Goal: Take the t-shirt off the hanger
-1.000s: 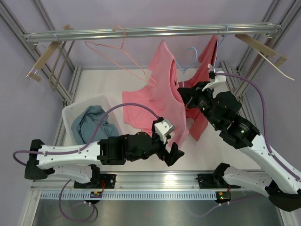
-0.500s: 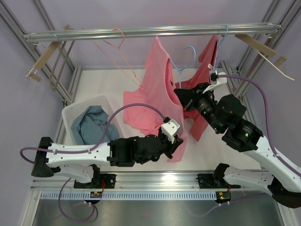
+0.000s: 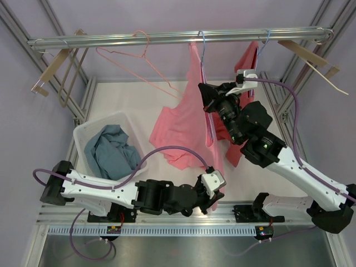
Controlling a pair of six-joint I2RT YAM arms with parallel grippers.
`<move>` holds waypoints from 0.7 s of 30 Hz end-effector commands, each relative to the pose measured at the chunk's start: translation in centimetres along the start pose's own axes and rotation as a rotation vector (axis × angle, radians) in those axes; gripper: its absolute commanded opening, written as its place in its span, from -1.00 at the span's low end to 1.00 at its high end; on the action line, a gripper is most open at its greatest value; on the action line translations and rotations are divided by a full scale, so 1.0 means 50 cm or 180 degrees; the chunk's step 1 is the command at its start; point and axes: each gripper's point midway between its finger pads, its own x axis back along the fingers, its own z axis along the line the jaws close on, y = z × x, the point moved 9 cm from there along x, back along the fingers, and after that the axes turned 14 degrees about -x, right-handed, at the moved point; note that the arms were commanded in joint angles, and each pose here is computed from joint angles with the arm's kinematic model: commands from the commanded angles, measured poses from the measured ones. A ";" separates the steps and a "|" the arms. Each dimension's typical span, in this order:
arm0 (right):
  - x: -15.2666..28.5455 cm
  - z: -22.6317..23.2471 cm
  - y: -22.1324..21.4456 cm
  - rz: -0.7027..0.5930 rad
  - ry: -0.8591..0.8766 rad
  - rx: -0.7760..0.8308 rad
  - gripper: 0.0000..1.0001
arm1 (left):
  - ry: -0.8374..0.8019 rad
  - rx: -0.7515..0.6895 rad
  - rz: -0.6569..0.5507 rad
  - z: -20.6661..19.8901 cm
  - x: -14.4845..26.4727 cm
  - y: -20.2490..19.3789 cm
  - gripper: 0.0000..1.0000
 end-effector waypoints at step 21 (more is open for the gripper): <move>0.304 0.048 0.236 0.0440 0.1369 -0.0584 -1.00 | 0.1021 -0.0386 -0.0598 0.129 0.189 0.165 -1.00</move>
